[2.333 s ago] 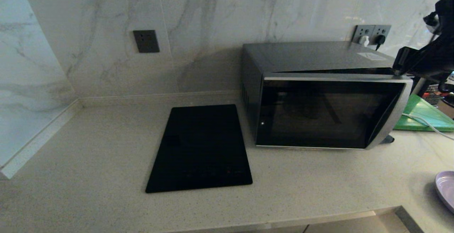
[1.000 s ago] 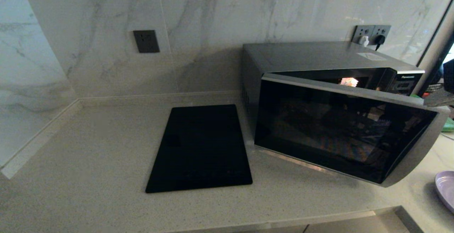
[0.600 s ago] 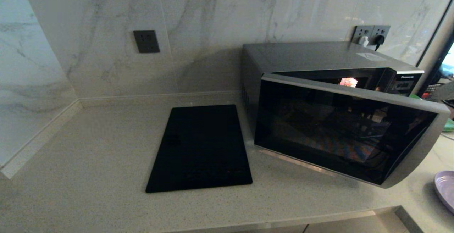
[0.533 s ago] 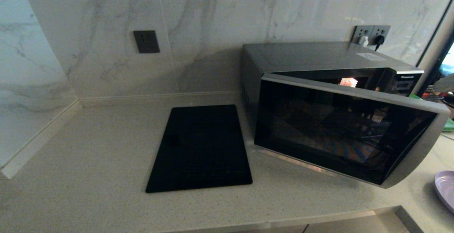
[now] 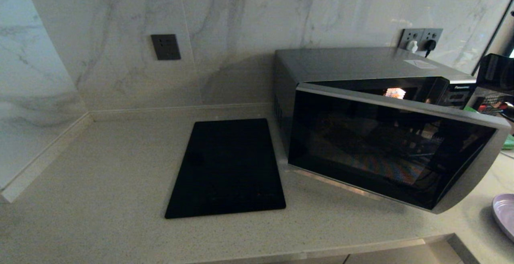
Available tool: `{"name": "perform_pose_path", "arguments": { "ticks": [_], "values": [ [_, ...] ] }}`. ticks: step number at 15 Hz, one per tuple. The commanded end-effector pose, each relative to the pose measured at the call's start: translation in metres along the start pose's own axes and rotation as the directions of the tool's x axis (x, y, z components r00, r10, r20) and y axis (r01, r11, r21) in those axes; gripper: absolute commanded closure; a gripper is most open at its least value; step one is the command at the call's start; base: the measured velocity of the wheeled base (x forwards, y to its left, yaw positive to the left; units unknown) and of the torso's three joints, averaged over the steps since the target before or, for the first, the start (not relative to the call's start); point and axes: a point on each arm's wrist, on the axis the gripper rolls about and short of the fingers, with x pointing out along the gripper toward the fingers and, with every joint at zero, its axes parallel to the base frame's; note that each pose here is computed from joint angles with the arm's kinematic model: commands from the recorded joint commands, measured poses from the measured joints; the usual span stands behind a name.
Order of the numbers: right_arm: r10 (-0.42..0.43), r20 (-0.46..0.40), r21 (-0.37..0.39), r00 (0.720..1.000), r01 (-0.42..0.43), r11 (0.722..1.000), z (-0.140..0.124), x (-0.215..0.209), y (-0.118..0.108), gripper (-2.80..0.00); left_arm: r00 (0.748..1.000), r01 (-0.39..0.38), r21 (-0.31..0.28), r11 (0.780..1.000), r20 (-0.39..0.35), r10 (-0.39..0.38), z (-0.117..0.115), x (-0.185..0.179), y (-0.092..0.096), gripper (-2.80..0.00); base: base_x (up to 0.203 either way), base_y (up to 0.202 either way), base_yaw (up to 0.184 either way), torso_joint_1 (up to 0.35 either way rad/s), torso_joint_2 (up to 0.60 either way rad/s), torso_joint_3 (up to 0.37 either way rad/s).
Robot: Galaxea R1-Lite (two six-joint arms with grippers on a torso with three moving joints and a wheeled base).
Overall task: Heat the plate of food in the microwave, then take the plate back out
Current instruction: Open the microwave oven
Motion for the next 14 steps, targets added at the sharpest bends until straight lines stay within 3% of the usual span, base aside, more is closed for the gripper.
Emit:
{"name": "perform_pose_path", "arguments": {
  "ticks": [1, 9, 14],
  "values": [
    [-0.015, -0.039, -0.009, 0.999, 0.014, 1.0, -0.004, 0.014, 0.002, 0.0, 1.0, -0.001, -0.001, 1.0, -0.001, 0.001, 0.0, 0.0, 0.0, 0.0, 0.0, 0.0, 0.0, 0.0, 0.0, 0.0],
    [-0.003, -0.087, -0.018, 0.996, 0.001, 1.0, -0.013, 0.011, -0.001, 0.0, 1.0, -0.001, -0.001, 1.0, -0.001, 0.001, 0.0, 0.0, 0.0, 0.0, 0.0, 0.0, 0.0, 0.0, 0.0, 0.0],
    [0.067, -0.161, -0.03, 0.985, -0.072, 0.997, -0.023, -0.015, -0.006, 0.0, 1.0, -0.001, -0.001, 1.0, -0.001, 0.001, 0.0, 0.0, 0.0, 0.0, 0.0, 0.0, 0.0, 0.0, 0.0, 0.0]
  ]
}}
